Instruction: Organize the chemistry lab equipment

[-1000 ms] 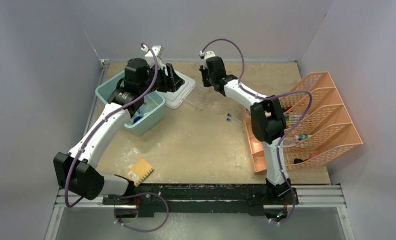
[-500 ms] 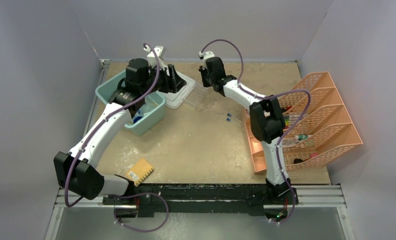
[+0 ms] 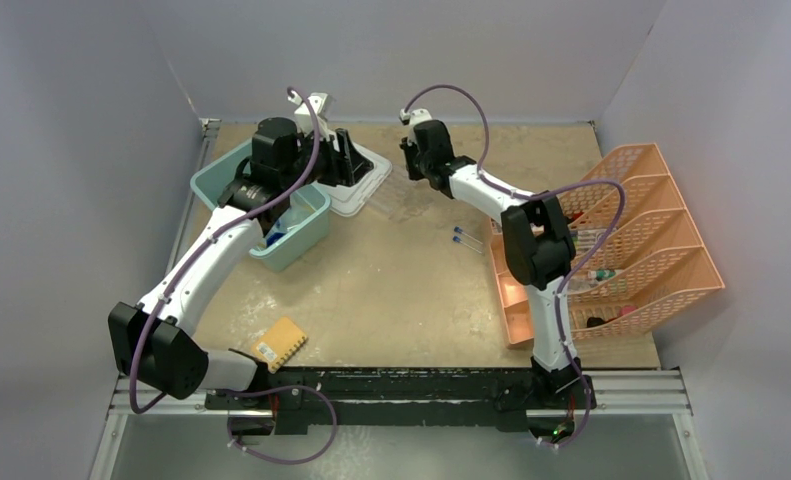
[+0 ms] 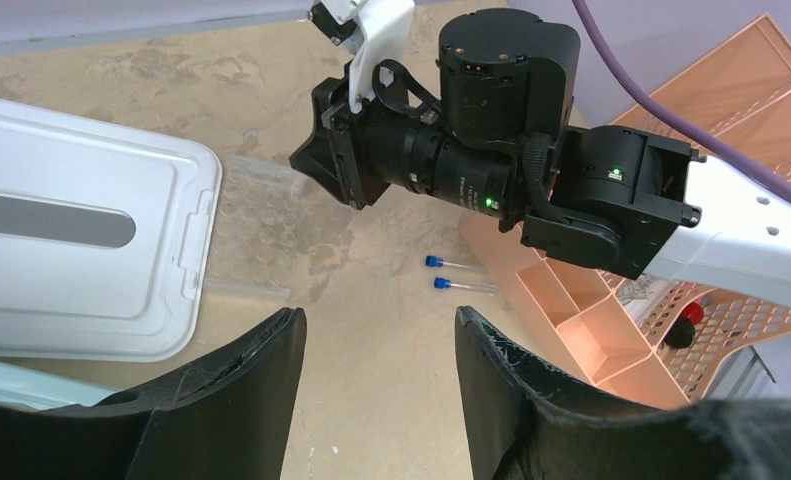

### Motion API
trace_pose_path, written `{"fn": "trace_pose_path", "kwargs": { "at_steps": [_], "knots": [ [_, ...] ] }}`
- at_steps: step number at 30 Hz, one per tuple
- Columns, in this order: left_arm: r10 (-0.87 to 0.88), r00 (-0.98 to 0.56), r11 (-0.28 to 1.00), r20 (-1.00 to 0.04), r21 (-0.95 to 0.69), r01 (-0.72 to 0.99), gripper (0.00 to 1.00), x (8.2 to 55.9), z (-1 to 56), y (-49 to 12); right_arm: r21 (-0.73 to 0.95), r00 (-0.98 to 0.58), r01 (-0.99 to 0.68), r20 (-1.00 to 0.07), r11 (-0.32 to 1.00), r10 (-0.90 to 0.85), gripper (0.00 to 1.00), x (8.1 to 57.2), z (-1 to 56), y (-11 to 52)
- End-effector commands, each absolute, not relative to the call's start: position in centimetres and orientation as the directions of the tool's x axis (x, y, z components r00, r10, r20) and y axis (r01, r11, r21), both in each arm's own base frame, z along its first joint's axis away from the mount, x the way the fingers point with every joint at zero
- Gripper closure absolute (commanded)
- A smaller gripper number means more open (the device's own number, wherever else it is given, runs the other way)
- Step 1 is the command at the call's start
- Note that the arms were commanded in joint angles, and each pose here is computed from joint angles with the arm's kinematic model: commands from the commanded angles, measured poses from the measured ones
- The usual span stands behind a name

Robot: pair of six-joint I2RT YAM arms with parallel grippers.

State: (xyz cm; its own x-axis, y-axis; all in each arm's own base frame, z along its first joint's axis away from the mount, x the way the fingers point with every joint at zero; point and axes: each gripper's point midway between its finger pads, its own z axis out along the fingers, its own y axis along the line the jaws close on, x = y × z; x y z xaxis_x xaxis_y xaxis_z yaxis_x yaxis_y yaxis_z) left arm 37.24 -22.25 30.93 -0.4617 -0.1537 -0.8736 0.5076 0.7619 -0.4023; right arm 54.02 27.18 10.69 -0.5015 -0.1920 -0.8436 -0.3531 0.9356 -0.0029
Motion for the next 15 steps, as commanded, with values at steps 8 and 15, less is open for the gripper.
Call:
{"fn": "trace_pose_path", "kwargs": {
  "at_steps": [8,15],
  "knots": [
    [-0.162,-0.426,0.741,-0.890,-0.395,0.542,0.45,37.4,31.7,-22.8,-0.029,-0.407,-0.333,-0.897,0.943,-0.171,0.96,54.7,12.8,26.7],
    [-0.162,-0.429,0.740,-0.889,-0.397,0.543,0.44,37.4,31.6,-22.9,-0.041,-0.400,-0.308,-0.901,0.950,-0.169,0.96,54.4,11.6,25.9]
  ]
}}
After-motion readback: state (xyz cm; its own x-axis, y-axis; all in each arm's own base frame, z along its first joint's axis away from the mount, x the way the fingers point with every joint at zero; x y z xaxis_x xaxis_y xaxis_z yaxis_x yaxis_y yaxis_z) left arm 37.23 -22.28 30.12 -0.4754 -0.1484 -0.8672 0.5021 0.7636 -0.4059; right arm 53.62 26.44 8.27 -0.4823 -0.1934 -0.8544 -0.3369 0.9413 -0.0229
